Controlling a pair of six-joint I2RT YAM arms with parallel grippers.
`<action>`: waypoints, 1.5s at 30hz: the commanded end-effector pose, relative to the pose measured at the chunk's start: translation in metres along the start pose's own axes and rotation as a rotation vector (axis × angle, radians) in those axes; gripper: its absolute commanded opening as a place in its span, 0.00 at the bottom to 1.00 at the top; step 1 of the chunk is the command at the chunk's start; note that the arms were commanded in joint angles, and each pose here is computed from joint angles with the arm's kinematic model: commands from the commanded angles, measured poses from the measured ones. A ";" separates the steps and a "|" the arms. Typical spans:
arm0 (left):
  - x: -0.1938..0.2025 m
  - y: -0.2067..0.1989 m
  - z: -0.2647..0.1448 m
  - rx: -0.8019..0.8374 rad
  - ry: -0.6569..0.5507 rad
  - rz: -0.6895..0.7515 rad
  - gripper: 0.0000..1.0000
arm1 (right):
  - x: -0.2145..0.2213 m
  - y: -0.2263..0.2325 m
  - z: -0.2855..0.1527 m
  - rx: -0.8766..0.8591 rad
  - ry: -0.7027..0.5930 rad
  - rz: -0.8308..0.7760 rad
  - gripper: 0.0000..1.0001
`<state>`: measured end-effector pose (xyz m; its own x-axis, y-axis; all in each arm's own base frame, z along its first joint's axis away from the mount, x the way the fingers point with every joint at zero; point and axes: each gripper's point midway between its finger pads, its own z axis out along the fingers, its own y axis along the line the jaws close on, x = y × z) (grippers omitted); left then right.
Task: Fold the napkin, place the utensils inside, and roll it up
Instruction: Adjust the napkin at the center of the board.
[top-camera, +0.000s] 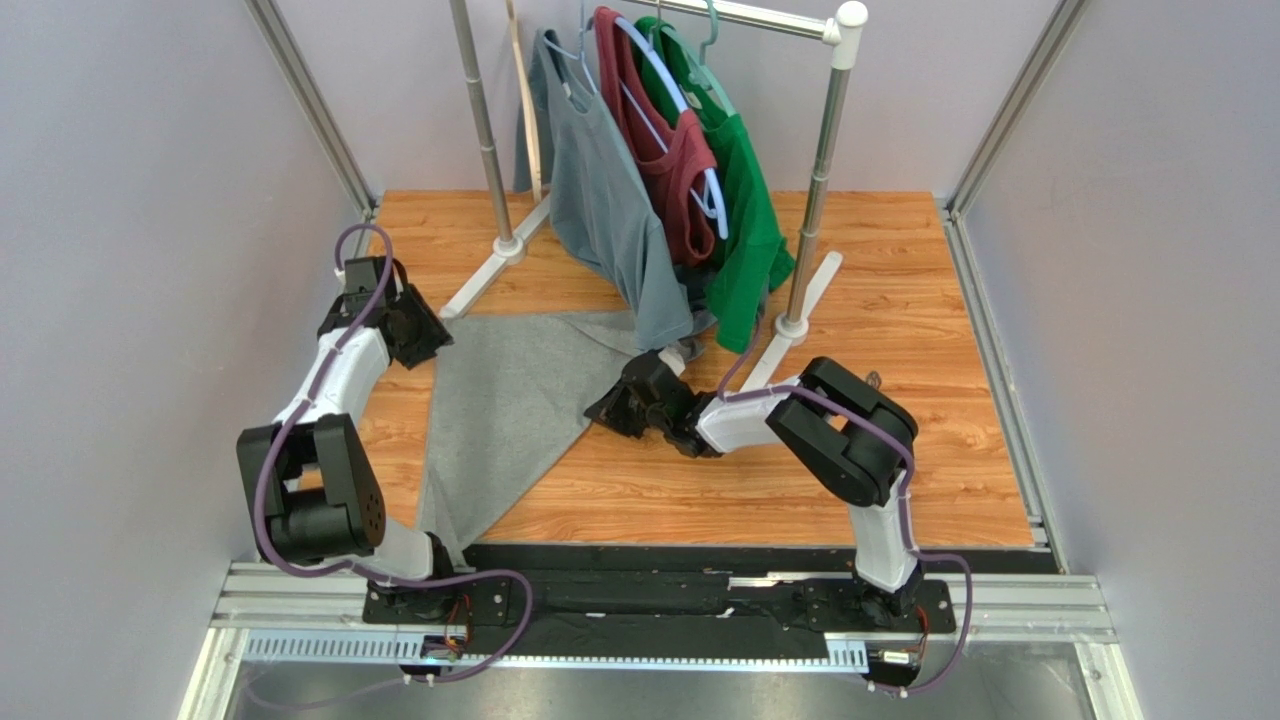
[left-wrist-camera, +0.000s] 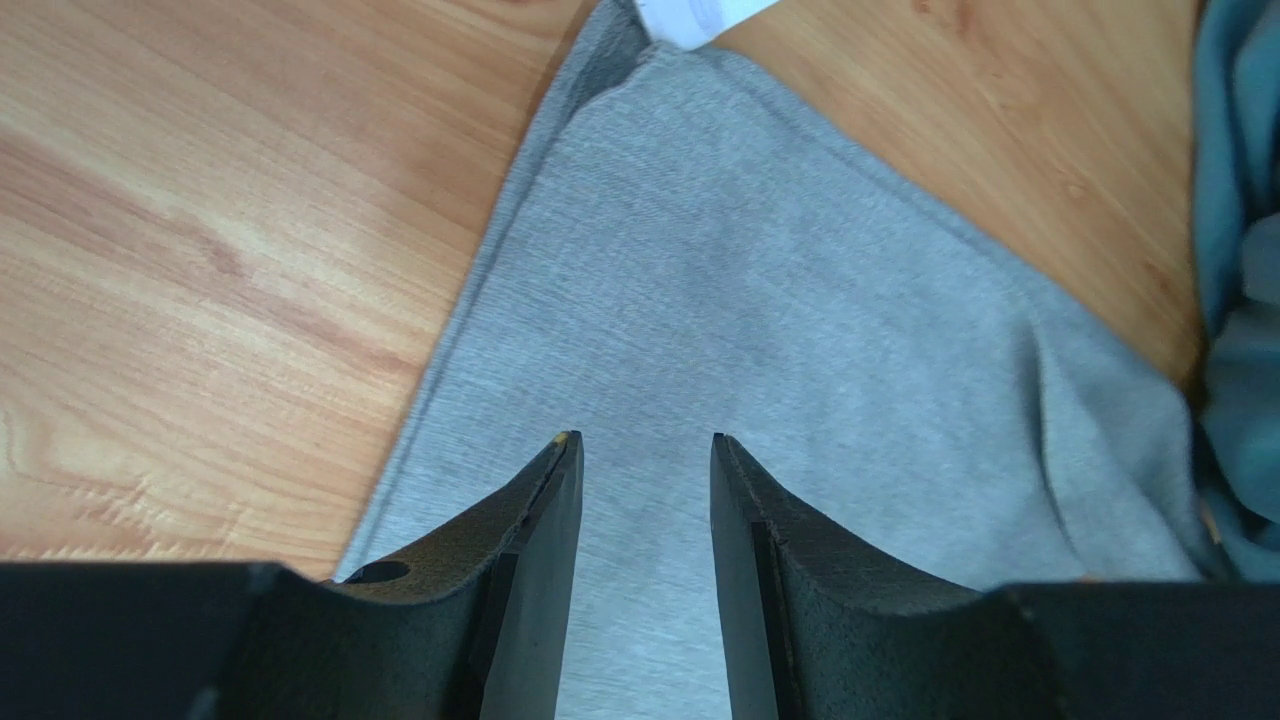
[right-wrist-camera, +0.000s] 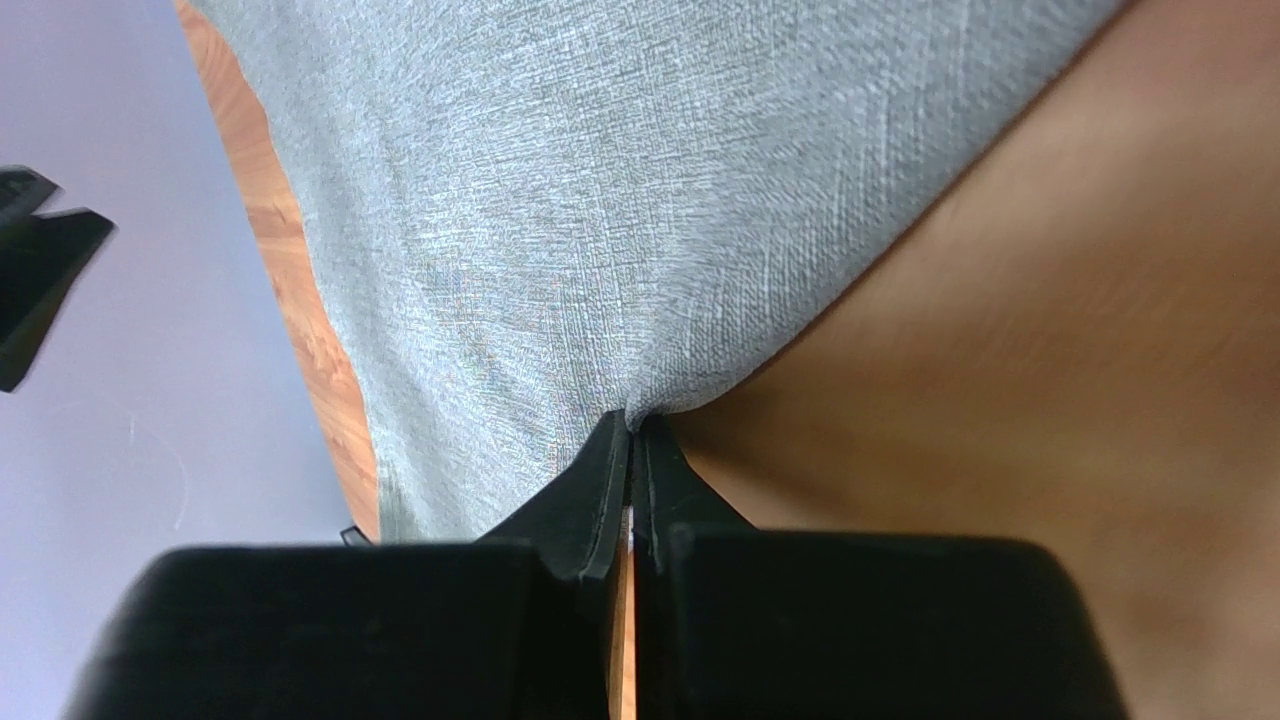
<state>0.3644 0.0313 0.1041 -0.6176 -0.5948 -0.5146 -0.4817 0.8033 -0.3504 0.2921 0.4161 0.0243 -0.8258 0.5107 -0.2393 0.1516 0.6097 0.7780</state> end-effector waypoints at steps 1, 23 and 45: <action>-0.020 -0.027 -0.022 0.102 -0.069 0.001 0.46 | 0.026 -0.010 -0.007 0.068 -0.069 0.066 0.00; 0.039 -0.079 -0.016 0.202 0.029 0.124 0.68 | -0.011 0.065 -0.125 -0.056 -0.263 -0.465 0.62; 0.150 -0.128 -0.023 0.275 0.011 0.243 0.74 | -0.091 -0.071 -0.108 0.198 -0.014 -0.280 0.51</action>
<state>0.3082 -0.1431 0.0757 -0.7633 -0.3735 -0.5272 -0.1807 0.9068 -0.3809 0.2924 0.2485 0.0446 -0.8402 0.3068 -0.4472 0.0432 0.8598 0.5088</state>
